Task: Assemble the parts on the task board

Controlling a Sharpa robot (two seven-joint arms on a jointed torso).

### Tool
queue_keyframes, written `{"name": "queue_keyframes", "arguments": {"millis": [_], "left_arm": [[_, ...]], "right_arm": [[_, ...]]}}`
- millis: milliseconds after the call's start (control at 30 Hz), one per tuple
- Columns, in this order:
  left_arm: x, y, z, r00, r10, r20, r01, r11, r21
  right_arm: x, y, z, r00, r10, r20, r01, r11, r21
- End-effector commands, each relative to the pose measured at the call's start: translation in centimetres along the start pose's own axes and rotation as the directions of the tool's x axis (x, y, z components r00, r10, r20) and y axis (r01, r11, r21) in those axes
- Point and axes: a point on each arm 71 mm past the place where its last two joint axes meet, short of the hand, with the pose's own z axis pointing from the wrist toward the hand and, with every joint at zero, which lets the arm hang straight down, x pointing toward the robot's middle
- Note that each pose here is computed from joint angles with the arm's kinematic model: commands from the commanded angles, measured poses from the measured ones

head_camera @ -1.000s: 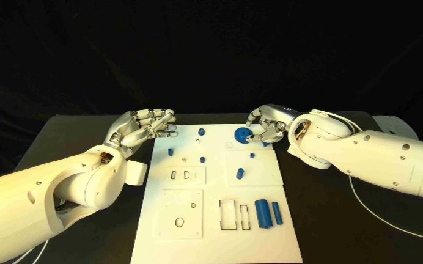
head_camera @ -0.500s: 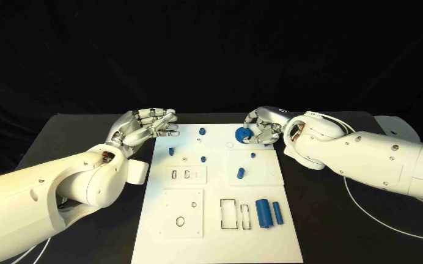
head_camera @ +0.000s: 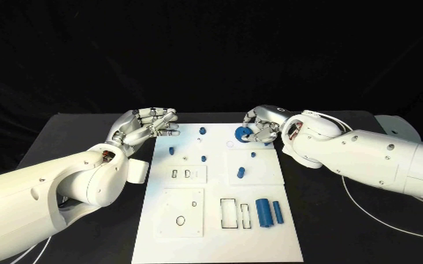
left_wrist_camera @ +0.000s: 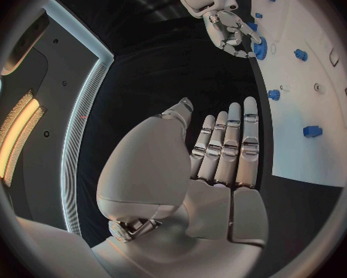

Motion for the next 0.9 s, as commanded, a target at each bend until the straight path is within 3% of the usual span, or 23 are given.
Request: {"name": "queue_keyframes", "arguments": {"millis": [33, 333, 633, 900], "left_arm": [[0.25, -0.09, 0.06, 1.000, -0.012, -0.020, 0.012, 1.000, 0.005], [0.25, -0.07, 0.06, 1.000, -0.013, -0.021, 0.013, 1.000, 0.002], [0.20, -0.05, 0.09, 1.000, -0.012, -0.020, 0.012, 1.000, 0.001], [0.28, -0.04, 0.12, 1.000, -0.013, -0.021, 0.013, 1.000, 0.002]], "right_arm": [[0.2, 0.1, 0.0, 0.998, -0.067, -0.001, 0.067, 0.998, -0.009], [0.3, 1.0, -0.2, 0.991, -0.130, 0.031, 0.132, 0.991, -0.040], [-0.3, 2.7, -0.6, 0.981, -0.115, 0.158, 0.131, 0.987, -0.091], [-0.6, 6.3, -0.6, 0.971, -0.105, 0.215, 0.144, 0.974, -0.176]]}}
